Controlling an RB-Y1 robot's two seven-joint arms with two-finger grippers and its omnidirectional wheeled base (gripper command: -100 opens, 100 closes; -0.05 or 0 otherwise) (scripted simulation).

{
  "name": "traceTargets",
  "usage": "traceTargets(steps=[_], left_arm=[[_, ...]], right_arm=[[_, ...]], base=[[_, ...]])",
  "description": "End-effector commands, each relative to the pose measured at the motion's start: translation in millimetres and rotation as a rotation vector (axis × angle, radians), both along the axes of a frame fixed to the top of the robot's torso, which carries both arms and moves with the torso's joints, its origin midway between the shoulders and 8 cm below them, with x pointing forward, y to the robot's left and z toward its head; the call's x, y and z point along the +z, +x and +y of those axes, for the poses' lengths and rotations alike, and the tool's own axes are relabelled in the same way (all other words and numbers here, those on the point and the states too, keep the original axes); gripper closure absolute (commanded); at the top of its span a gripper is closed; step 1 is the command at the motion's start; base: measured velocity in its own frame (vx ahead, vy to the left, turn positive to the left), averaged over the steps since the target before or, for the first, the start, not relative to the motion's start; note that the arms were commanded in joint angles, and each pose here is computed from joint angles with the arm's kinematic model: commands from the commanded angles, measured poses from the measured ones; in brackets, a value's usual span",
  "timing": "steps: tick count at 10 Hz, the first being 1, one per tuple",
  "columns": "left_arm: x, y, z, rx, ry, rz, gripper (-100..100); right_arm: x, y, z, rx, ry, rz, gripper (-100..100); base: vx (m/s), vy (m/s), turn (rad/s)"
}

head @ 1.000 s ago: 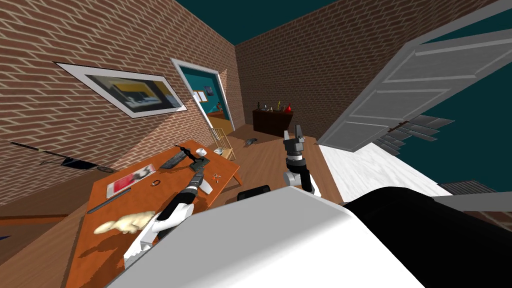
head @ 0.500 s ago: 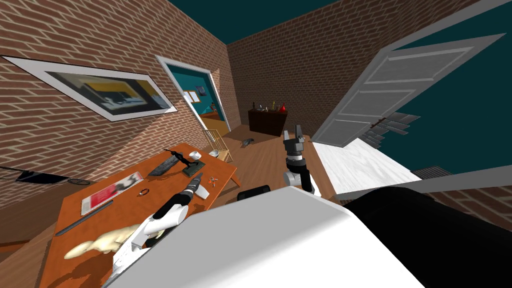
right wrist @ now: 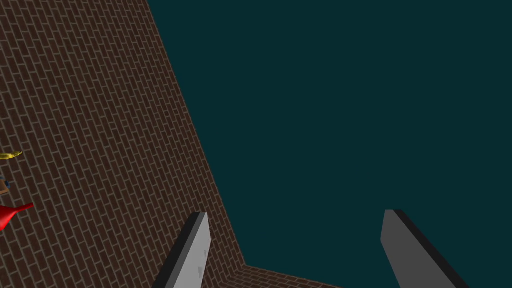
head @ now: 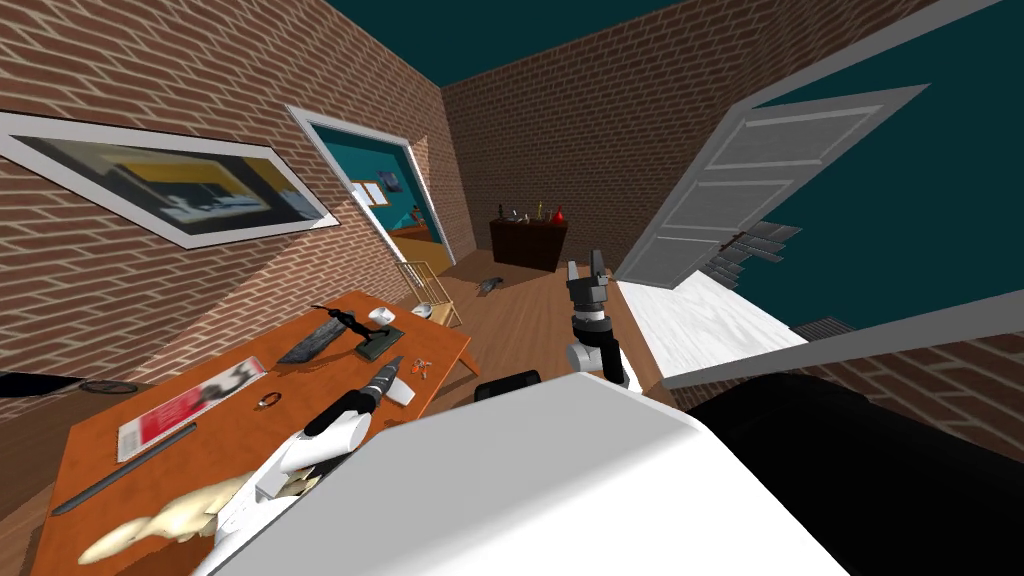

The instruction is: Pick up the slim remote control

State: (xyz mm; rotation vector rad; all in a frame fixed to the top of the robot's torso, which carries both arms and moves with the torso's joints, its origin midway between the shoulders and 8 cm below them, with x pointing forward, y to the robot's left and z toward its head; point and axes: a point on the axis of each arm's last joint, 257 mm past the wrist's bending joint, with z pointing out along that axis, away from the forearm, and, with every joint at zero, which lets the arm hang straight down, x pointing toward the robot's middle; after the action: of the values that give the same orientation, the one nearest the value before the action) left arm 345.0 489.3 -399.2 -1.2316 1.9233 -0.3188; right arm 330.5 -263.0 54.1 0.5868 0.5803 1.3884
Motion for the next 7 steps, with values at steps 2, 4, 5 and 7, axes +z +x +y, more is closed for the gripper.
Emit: traceTargets(steps=[2,4,5,7], left_arm=[[-15,-12,10.2,0.013,0.008,0.075,-100],[-35,-29,26.0,0.029,0.016,0.180,-100],[-37,-31,26.5,0.032,0.015,0.189,-100],[-46,-40,32.8,0.040,0.015,0.242,-100]], right_arm=[[0,0,0,0.000,0.000,0.000,0],[0,0,0,0.000,0.000,0.000,0],[0,0,0,0.000,0.000,0.000,0],[0,0,0,0.000,0.000,0.000,0]], base=[[-0.004,0.017,-0.103],[-0.011,0.026,-0.148],[-0.005,0.031,-0.078],[-0.008,0.029,-0.083]])
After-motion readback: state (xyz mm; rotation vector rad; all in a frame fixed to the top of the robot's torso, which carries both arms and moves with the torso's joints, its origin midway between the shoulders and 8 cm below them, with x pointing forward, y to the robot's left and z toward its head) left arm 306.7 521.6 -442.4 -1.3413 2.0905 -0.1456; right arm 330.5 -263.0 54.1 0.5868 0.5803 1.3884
